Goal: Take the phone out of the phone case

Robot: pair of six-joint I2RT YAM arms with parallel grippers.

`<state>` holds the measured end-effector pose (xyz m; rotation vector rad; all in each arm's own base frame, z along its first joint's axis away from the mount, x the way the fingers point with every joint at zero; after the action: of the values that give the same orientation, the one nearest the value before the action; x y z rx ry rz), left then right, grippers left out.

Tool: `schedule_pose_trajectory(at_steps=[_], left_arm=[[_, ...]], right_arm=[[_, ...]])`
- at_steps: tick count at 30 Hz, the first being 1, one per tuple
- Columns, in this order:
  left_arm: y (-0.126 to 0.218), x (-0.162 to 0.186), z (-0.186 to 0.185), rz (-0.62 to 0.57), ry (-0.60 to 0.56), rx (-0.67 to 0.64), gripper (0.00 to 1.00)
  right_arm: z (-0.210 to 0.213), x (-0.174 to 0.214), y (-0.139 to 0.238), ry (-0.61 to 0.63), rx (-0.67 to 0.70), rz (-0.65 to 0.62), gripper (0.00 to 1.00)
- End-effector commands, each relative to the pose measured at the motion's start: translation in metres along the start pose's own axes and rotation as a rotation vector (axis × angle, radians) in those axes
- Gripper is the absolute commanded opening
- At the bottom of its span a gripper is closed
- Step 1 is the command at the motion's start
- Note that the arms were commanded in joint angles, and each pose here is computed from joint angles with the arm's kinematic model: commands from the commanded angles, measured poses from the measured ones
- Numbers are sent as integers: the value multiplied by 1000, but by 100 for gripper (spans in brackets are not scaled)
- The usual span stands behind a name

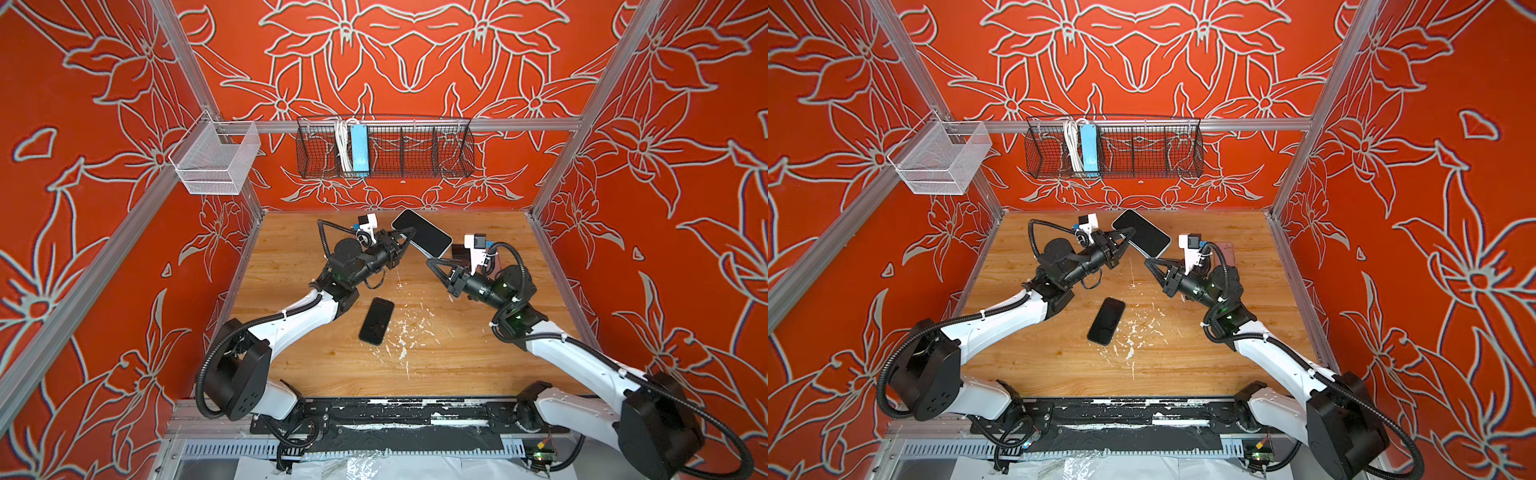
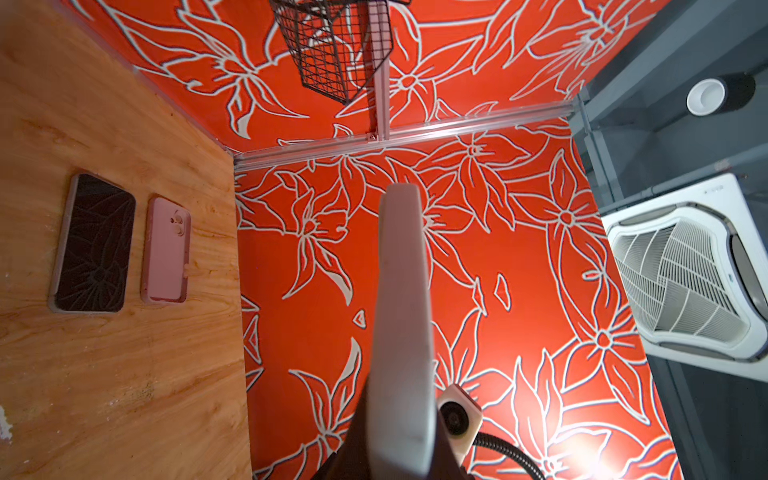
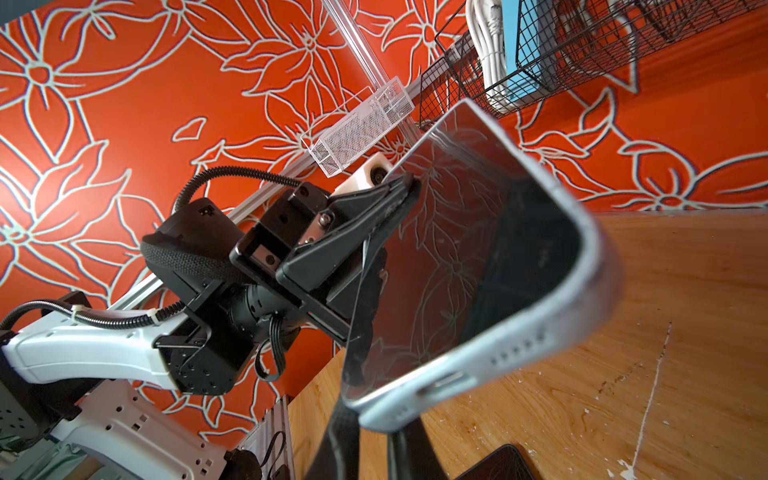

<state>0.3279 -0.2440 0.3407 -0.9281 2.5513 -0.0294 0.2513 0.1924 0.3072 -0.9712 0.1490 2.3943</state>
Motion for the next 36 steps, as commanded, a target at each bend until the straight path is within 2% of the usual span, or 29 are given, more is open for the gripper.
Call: schedule_pose_trajectory(at_steps=[1, 9, 16, 17, 19, 22, 26, 30, 34, 36], left_arm=[[2, -1, -55, 73, -112, 233, 0], [1, -13, -49, 101, -150, 232, 0], [6, -29, -45, 155, -219, 205, 0], [8, -30, -45, 166, -237, 200, 0], [11, -36, -44, 202, -288, 187, 0], [19, -46, -46, 255, -361, 186, 0], [28, -57, -44, 343, -450, 167, 0], [34, -52, -40, 478, -608, 158, 0], [46, -44, -34, 593, -765, 144, 0], [52, -39, -28, 656, -799, 131, 0]], right_arm=[[-32, 10, 8, -27, 189, 56, 15], [-8, 12, 10, 23, 89, 167, 29], [14, 5, 17, 88, 55, 252, 45], [16, 3, 19, 99, 55, 253, 50], [20, 2, 22, 121, 67, 278, 65], [29, -5, 26, 169, 80, 294, 80], [37, -9, 30, 209, 106, 352, 82], [44, -8, 25, 223, 59, 464, 78], [42, -10, 19, 236, 69, 550, 75], [40, -10, 16, 247, 64, 579, 75]])
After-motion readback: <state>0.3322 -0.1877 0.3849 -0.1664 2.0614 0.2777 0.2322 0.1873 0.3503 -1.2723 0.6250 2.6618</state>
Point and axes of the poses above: each gripper's point midway between its finger pads, its own y axis back along the fingers, its own z axis along the line the jaws close on, x = y × z, the point moved 6 cm from there along y, back along the fingers, and after that the axes turned 12 degrees about -y, right-handed, at the moved point
